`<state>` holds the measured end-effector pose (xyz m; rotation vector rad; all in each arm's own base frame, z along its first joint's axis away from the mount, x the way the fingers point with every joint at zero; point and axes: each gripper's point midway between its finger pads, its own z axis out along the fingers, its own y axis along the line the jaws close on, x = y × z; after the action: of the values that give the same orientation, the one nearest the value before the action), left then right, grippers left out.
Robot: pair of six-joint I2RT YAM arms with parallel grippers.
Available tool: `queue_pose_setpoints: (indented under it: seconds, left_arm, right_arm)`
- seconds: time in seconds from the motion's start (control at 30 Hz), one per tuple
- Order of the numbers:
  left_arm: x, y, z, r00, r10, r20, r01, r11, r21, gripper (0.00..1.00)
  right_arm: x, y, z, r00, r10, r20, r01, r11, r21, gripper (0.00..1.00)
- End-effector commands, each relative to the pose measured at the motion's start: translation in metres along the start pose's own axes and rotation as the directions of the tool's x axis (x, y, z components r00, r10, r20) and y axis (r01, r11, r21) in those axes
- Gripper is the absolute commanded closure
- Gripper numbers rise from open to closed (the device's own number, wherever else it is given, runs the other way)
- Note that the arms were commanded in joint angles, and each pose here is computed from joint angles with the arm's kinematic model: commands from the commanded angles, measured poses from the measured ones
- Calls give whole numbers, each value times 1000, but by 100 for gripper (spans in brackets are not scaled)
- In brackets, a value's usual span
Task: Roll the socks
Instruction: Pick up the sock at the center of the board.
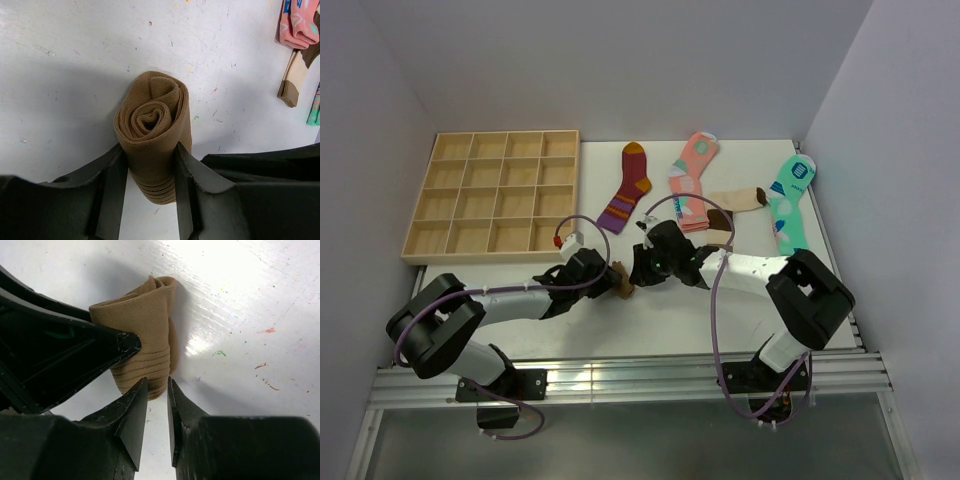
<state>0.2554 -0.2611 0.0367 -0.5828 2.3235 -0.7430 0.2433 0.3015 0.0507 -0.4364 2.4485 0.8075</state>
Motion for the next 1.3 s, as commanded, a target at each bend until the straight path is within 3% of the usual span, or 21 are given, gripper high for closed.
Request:
queue_pose_setpoints:
  seconds: [0.0, 0.17, 0.43, 0.67, 0.8, 1.03, 1.27]
  left_arm:
    - [15, 28, 0, 996, 66, -67, -72, 993, -94, 57]
    - [16, 26, 0, 995, 71, -72, -78, 993, -89, 56]
    - [16, 24, -1, 995, 73, -75, -79, 994, -80, 51]
    - [15, 17, -5, 995, 65, -74, -69, 997, -48, 30]
    - [13, 14, -8, 996, 57, -66, -59, 998, -26, 23]
    - [14, 18, -3, 996, 71, -62, -74, 997, -35, 24]
    - [20, 21, 4, 992, 89, -90, -94, 994, -52, 34]
  right_arm:
    - [-17, 1, 4, 999, -15, 49, 14, 1000, 21, 71]
    - [-12, -3, 12, 1000, -6, 27, 5, 1000, 26, 78]
    - [0, -6, 21, 1000, 11, -7, -11, 1000, 14, 80]
    - [11, -14, 31, 998, 47, -41, -45, 998, 37, 83]
    - [19, -23, 35, 992, 106, -66, -104, 994, 32, 84]
    - [18, -24, 35, 989, 126, -74, -125, 992, 22, 85]
    - [18, -21, 37, 989, 127, -81, -127, 992, 2, 85]
